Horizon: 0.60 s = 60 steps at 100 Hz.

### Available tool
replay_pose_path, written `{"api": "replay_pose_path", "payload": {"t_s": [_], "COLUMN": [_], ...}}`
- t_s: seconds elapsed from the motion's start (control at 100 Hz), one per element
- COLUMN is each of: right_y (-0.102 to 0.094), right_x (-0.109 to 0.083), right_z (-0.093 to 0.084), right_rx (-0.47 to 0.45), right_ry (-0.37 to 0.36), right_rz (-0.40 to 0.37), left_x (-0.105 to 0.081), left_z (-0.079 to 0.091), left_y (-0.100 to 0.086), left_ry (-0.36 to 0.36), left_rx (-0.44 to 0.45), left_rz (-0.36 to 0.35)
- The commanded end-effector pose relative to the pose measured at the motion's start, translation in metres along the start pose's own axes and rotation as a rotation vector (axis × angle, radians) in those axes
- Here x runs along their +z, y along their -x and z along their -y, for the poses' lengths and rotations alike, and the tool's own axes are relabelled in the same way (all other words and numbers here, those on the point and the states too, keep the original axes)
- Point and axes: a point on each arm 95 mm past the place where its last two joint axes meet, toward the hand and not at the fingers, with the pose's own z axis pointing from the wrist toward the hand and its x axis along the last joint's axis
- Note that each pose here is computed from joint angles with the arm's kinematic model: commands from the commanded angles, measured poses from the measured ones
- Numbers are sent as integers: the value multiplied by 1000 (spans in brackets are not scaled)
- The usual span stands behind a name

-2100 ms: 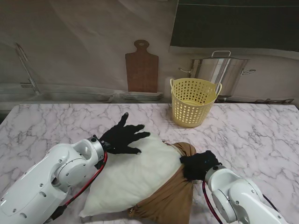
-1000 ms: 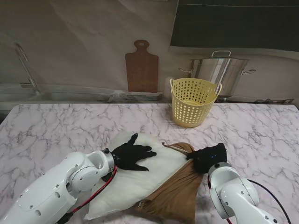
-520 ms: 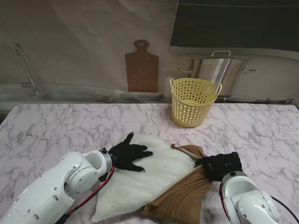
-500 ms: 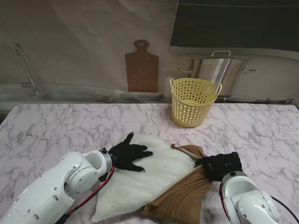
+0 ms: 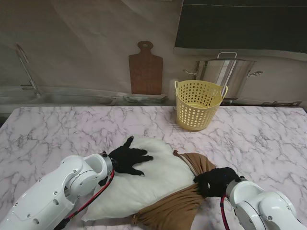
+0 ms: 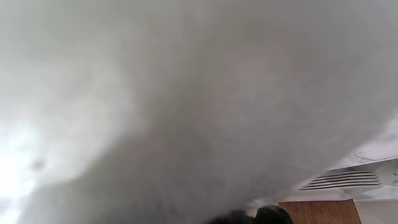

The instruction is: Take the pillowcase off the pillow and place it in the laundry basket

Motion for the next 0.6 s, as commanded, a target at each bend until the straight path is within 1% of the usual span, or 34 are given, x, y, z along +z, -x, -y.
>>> {"api": "replay_pose_path", "payload": {"t_s": [0.0,0.13,0.18,0.21,0.3,0.37,0.47,0.59], "right_y": [5,10,12,13,15,15,12,5], "right_x": [2,3,4,4,7,11,21,36], "right_z": [15,7,3,1,-7,-12,-17,-23], "right_rx": [-23,57,76,86,116,119,156,208], "right_ry": [29,262,331,357,393,380,363,378], "right_rz": [26,33,37,39,56,79,113,147], "left_x": [-4,-4,-3,-3,-2,-2,-2,-2], "left_z": [-36,-33,-32,-31,-29,-27,-26,-25], "left_y": [22,20,18,18,15,14,12,11], "left_ry": [119,98,90,84,72,66,60,57], "left_rx": [-14,-21,-24,-23,-21,-23,-22,-21], "left_rz": [54,30,26,23,15,10,0,-7]}}
